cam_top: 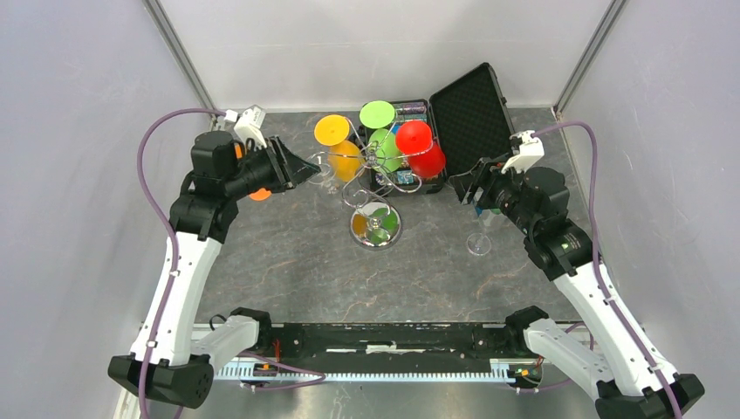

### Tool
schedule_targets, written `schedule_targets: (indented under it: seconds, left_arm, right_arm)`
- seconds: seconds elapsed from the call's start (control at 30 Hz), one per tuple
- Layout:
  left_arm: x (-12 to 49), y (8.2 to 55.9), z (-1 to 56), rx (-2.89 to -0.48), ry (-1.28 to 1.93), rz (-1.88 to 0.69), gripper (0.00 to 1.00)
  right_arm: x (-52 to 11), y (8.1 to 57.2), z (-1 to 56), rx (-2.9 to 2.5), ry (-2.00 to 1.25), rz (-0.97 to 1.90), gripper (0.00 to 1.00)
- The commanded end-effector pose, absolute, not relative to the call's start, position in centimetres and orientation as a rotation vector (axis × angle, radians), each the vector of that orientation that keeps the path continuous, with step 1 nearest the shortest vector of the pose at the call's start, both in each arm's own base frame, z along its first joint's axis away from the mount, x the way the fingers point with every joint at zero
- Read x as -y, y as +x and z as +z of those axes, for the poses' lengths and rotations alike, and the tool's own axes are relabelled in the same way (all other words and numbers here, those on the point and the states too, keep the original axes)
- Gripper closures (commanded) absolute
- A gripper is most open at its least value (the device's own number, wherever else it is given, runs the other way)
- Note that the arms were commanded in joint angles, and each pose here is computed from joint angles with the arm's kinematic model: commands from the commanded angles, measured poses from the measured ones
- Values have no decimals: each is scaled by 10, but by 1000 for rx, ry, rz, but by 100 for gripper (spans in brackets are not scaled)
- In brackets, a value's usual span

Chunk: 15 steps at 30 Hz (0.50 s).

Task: Take the wine glass off the wine glass rack

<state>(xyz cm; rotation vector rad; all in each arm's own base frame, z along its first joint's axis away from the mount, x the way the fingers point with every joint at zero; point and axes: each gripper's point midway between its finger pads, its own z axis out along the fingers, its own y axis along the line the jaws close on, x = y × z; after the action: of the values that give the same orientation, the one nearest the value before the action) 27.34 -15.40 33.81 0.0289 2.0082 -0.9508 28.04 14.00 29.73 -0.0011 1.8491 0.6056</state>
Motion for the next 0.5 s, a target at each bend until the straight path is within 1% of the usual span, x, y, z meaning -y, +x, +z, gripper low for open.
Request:
schedule_targets:
  seconds: [0.0,0.17,0.3,0.47]
  left_arm:
    - [154,265,347,-1988,1,-978,55]
    - [153,264,349,-1984,-8,-983,58]
    - [155,261,352,-1978,-3,-1002,62]
    - [160,258,358,-1967,-1,-1047,74]
  right_arm:
    - [-138,282,311,-1791,11,614,27]
    - [-138,282,308,-1795,17,615,27]
    - [-138,282,307,-1794,18,617,27]
    - [-138,282,306,-1792,22,620,27]
